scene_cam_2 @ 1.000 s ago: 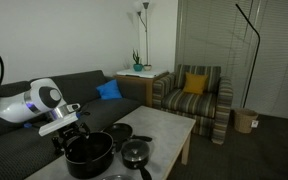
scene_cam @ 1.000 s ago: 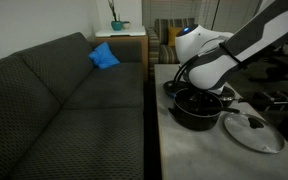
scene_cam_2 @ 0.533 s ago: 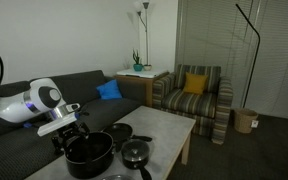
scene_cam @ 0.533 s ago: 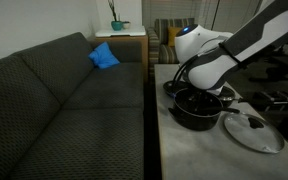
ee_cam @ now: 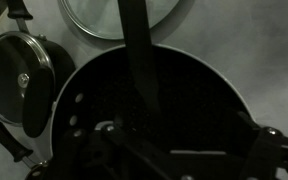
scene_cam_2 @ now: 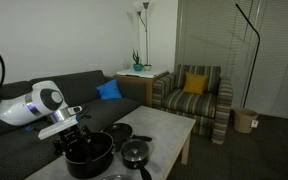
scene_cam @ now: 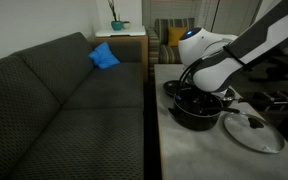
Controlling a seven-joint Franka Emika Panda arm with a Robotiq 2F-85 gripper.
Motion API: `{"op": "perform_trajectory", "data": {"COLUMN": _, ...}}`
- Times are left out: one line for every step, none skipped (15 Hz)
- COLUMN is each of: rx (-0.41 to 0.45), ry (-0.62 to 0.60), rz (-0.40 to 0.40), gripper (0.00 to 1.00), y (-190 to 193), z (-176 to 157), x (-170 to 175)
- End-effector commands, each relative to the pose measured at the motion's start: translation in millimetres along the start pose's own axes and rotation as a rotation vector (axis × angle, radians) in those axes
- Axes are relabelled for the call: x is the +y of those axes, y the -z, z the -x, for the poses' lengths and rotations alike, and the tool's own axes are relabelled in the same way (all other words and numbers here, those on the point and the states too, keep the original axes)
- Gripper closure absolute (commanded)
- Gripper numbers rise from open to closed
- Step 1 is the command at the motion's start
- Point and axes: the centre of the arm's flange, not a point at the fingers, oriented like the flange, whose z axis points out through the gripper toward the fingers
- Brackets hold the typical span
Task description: Use the big spoon to stir the big pot
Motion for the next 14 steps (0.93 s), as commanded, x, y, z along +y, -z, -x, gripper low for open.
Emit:
{"op": "perform_trajectory", "data": {"rx": 0.037, "ry": 0.004, "rz": 0.048, "gripper": 0.00, "y": 11.5, "z": -18.8, "x": 0.7}}
{"op": "perform_trajectory", "data": {"rx": 0.046, "ry": 0.004, "rz": 0.059, "gripper": 0.00, "y": 23.1, "z": -18.3, "x": 2.5}}
{"op": "perform_trajectory", "data": {"rx": 0.060, "ry": -0.001, "rz": 0.077, "gripper": 0.00, "y": 37.9, "z": -15.9, "x": 6.9}}
{"op": "perform_trajectory", "data": {"rx": 0.074, "ry": -0.008, "rz": 0.099, "gripper": 0.00, "y": 49.6, "z": -14.7, "x": 11.6}}
{"op": "perform_trajectory", "data": {"rx": 0.083, "ry": -0.015, "rz": 0.124, "gripper": 0.00, "y": 61.1, "z": -13.7, "x": 17.0}}
{"op": "perform_trajectory", "data": {"rx": 0.089, "ry": -0.025, "rz": 0.142, "gripper": 0.00, "y": 72.4, "z": -13.9, "x": 23.4}}
{"op": "perform_trajectory", "data": {"rx": 0.094, "ry": -0.035, "rz": 0.158, "gripper": 0.00, "y": 80.3, "z": -11.0, "x": 31.7}}
{"op": "perform_trajectory", "data": {"rx": 0.094, "ry": -0.044, "rz": 0.174, "gripper": 0.00, "y": 85.0, "z": -11.1, "x": 39.6}}
{"op": "perform_trajectory", "data": {"rx": 0.087, "ry": -0.042, "rz": 0.167, "gripper": 0.00, "y": 87.3, "z": -7.8, "x": 49.6}}
{"op": "perform_trajectory", "data": {"rx": 0.078, "ry": -0.040, "rz": 0.150, "gripper": 0.00, "y": 87.5, "z": -2.5, "x": 58.3}}
{"op": "perform_trajectory", "data": {"rx": 0.091, "ry": -0.026, "rz": 0.118, "gripper": 0.00, "y": 82.2, "z": 6.4, "x": 65.6}}
{"op": "perform_trajectory", "data": {"rx": 0.108, "ry": -0.012, "rz": 0.091, "gripper": 0.00, "y": 79.0, "z": 13.6, "x": 72.7}}
{"op": "perform_trajectory", "data": {"rx": 0.139, "ry": 0.007, "rz": 0.051, "gripper": 0.00, "y": 71.9, "z": 24.6, "x": 81.4}}
{"op": "perform_trajectory", "data": {"rx": 0.171, "ry": 0.015, "rz": 0.022, "gripper": 0.00, "y": 64.8, "z": 32.5, "x": 88.2}}
